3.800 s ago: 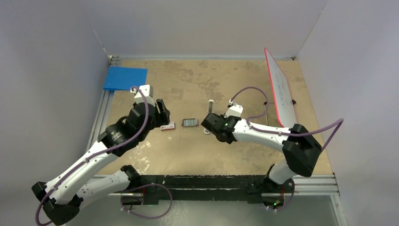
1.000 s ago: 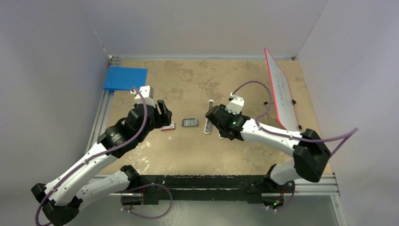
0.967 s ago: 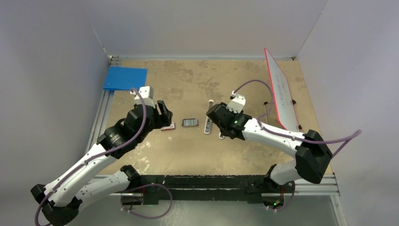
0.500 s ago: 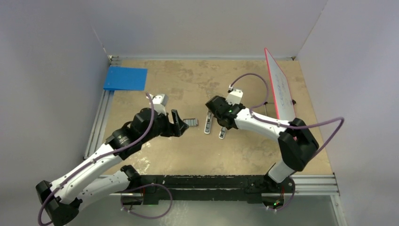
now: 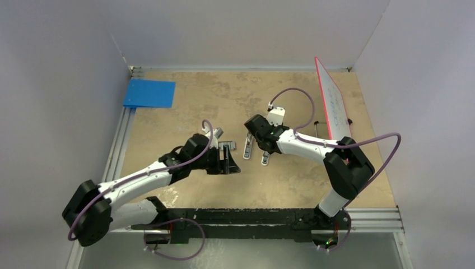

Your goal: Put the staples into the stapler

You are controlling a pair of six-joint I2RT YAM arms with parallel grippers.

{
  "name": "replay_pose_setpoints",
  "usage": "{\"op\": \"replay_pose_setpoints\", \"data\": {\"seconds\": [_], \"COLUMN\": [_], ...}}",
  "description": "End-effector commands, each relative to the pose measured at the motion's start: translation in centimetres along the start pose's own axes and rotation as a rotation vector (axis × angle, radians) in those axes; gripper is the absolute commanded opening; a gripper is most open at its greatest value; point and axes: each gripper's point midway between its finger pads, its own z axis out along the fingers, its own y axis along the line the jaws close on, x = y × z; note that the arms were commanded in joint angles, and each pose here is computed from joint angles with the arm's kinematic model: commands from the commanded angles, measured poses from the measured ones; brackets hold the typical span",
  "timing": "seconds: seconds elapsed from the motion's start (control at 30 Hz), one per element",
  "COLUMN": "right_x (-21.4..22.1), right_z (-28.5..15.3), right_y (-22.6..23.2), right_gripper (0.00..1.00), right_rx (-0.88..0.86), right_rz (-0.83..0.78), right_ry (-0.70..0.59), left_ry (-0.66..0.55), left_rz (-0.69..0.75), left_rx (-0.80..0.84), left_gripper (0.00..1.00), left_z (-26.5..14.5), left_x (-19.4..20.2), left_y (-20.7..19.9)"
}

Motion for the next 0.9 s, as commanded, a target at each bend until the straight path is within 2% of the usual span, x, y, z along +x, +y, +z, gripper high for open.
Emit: {"op": "replay_pose_setpoints", "data": {"seconds": [0.0, 0.13, 0.33, 0.53, 0.67, 0.87], "right_x": [-0.2, 0.1, 0.7, 0.5, 0.7, 0.3], "right_z": [0.1, 0.1, -0.1, -0.2, 0.0, -0.4], "right_y": [-0.6, -0.7, -0.4, -0.8, -1.1, -1.4], "right_gripper": [0.42, 0.42, 0.39, 0.35, 0.29, 0.27], "right_rx": [0.006, 0.002, -0.036, -0.032, -0.028, -0.041], "right_rz": [-0.030, -0.043, -0.066, -0.067, -0.068, -0.064], "right_ry": [-0.019, -0.014, 0.012, 0.003, -0.007, -0.030], "left_ry": [0.000, 0.023, 0.020, -0.007, -0.068, -0.147], "left_rz": [-0.018, -0.045, -0.109, -0.156, -0.176, -0.240], "left_rx": [0.152, 0.198, 0.172, 0.103, 0.039, -0.005], "left_gripper": [0.70, 0.68, 0.51, 0.48, 0.42, 0.41], "left_z": [2.1, 3.6, 6.0, 8.8, 10.8, 12.7], "left_x": [-1.1, -0.9, -0.7, -0.1, 0.0, -1.3], "left_y": [-2.7, -3.1, -2.5, -2.6, -2.1, -1.6]}}
